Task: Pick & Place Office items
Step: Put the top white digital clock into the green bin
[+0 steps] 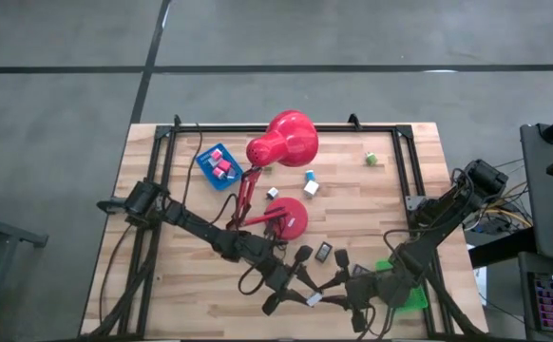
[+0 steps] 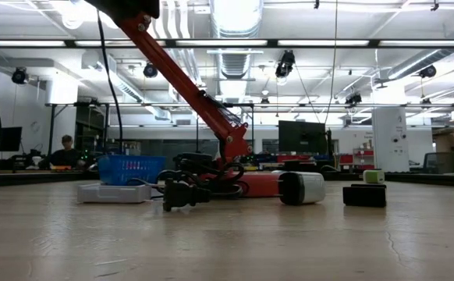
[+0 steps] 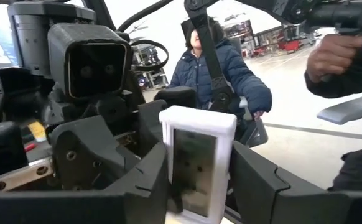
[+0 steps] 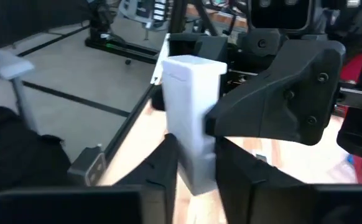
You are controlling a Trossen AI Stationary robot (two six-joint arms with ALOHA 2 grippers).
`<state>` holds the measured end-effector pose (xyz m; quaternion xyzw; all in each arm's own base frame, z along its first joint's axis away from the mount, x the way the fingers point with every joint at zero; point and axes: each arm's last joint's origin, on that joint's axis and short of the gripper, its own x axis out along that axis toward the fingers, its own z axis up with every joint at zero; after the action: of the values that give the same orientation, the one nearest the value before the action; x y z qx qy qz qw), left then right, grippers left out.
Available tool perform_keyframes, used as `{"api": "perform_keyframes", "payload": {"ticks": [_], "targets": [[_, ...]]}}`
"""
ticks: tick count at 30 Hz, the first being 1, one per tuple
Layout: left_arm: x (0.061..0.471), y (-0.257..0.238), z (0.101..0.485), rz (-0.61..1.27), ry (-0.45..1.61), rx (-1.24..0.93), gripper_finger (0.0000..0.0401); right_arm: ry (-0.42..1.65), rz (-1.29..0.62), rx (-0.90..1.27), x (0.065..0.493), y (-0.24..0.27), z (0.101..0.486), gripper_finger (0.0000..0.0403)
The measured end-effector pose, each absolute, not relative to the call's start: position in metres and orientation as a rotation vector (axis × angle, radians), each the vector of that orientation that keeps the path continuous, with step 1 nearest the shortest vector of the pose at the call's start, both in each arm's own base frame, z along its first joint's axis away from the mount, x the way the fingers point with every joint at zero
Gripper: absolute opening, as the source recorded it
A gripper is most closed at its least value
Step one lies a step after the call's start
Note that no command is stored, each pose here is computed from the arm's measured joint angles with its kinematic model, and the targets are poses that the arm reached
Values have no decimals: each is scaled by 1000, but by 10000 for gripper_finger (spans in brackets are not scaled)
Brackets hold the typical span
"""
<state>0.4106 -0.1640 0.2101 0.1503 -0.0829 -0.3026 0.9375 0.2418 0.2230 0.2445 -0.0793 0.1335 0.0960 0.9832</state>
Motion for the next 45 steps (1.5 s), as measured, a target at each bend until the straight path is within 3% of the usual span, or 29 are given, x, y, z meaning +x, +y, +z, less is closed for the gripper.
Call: {"api": "perform_keyframes", "payload": {"ticks": [1,3,5,23,39,45], "targets": [[410,-164,210,-613,-174,308,119,272,206,-166,241,223,244,63],[410,-164,211,-605,-177,305,34,272,187,-186,241,223,244,49],[410,-164,211,-602,-181,303,18,270,189,-200,241,223,244,48],[400,-159,208,-600,-153,312,19,310,188,-190,240,222,240,48],[387,-155,205,-626,-135,301,47,314,171,-195,242,220,238,48],[383,-165,204,-665,-132,293,80,317,196,-196,241,221,238,48]]}}
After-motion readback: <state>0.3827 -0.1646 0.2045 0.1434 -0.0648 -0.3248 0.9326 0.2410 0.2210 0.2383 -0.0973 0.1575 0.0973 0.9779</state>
